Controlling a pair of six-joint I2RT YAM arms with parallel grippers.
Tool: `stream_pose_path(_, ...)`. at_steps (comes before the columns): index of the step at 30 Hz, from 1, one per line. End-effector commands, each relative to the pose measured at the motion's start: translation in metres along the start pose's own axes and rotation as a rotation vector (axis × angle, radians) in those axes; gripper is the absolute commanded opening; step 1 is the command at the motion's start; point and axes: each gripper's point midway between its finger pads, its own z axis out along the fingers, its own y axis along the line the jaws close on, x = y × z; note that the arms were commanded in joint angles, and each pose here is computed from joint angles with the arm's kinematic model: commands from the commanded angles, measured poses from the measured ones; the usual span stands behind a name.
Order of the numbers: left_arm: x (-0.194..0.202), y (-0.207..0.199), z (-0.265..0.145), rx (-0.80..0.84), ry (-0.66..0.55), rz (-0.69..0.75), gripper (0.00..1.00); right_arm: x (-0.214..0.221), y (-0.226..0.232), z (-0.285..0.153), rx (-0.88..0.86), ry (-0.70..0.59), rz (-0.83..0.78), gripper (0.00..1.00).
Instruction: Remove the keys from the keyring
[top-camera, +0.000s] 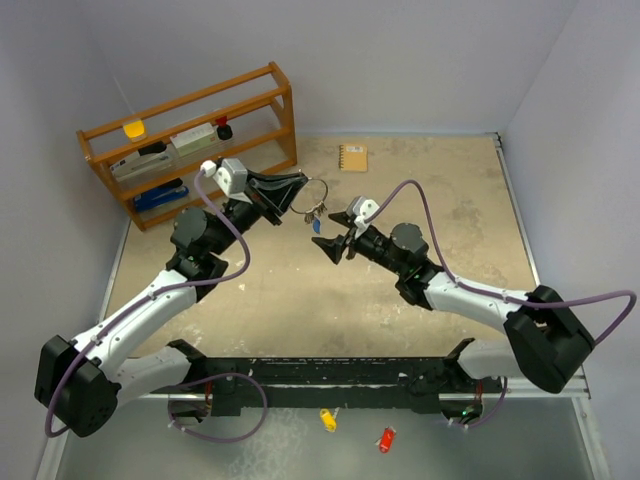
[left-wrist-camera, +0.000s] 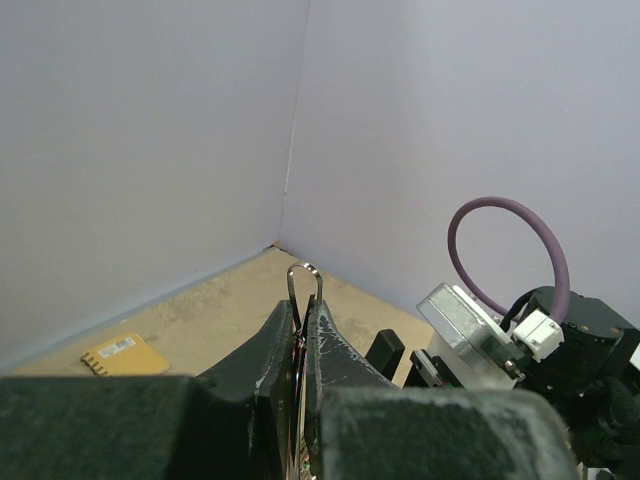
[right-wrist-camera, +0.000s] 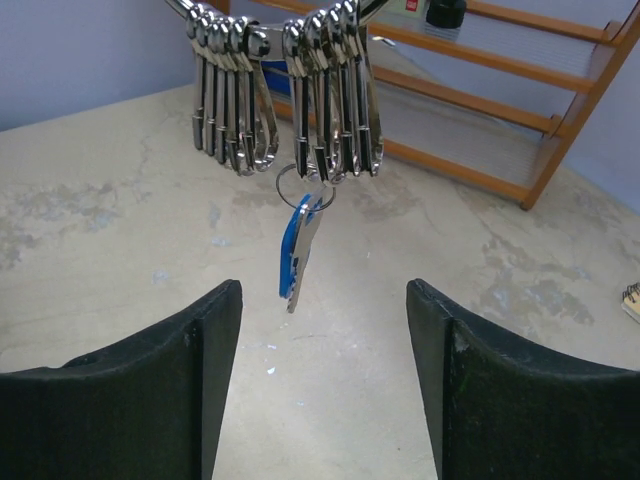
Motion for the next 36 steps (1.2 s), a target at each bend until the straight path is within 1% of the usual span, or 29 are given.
stream_pose_path(1, -0.037, -0.015, 0.001, 0.047, -0.114, 0.009, 0.0, -0.042, -0.012, 0.012, 0.041, -0.121, -0.054, 0.67)
stream_pose_path(3, -0.036, -0.015, 0.002, 0.05, -0.117, 0.005, 0.0, -0.044, -0.012, 0.013, 0.044, -0.126, -0.051, 0.62)
stream_pose_path(7, -0.035, -0.015, 0.002, 0.052, -0.117, 0.004, 0.0, -0.05, -0.012, 0.015, 0.043, -0.146, -0.048, 0.57)
stream_pose_path(10, -0.034, -0.014, 0.002, 0.048, -0.116, 0.003, 0.0, -0.053, -0.012, 0.017, 0.04, -0.151, -0.047, 0.48)
stream_pose_path(18, -0.028, -0.01, 0.005, 0.04, -0.105, 0.002, 0.0, -0.059, -0.01, 0.018, 0.032, -0.162, -0.049, 0.42)
stream_pose_path(21, -0.026, -0.01, 0.005, 0.04, -0.104, -0.001, 0.0, -0.058, -0.009, 0.02, 0.028, -0.157, -0.044, 0.38)
stream_pose_path(24, -0.026, -0.009, 0.006, 0.038, -0.108, -0.002, 0.0, -0.054, -0.007, 0.022, 0.021, -0.148, -0.039, 0.3)
stream_pose_path(29, -0.024, -0.006, 0.007, 0.027, -0.105, 0.003, 0.0, -0.052, -0.005, 0.025, 0.013, -0.133, -0.033, 0.07)
stream_pose_path(30, -0.023, -0.005, 0.007, 0.022, -0.104, 0.005, 0.0, -0.05, -0.006, 0.025, 0.017, -0.123, -0.034, 0.02)
stream_pose_path(31, -0.023, -0.004, 0.007, 0.018, -0.104, 0.008, 0.0, -0.047, -0.007, 0.025, 0.023, -0.112, -0.034, 0.0)
stream_pose_path(36, -0.024, -0.004, 0.01, 0.022, -0.103, 0.012, 0.0, -0.04, -0.013, 0.017, 0.066, -0.09, -0.051, 0.0)
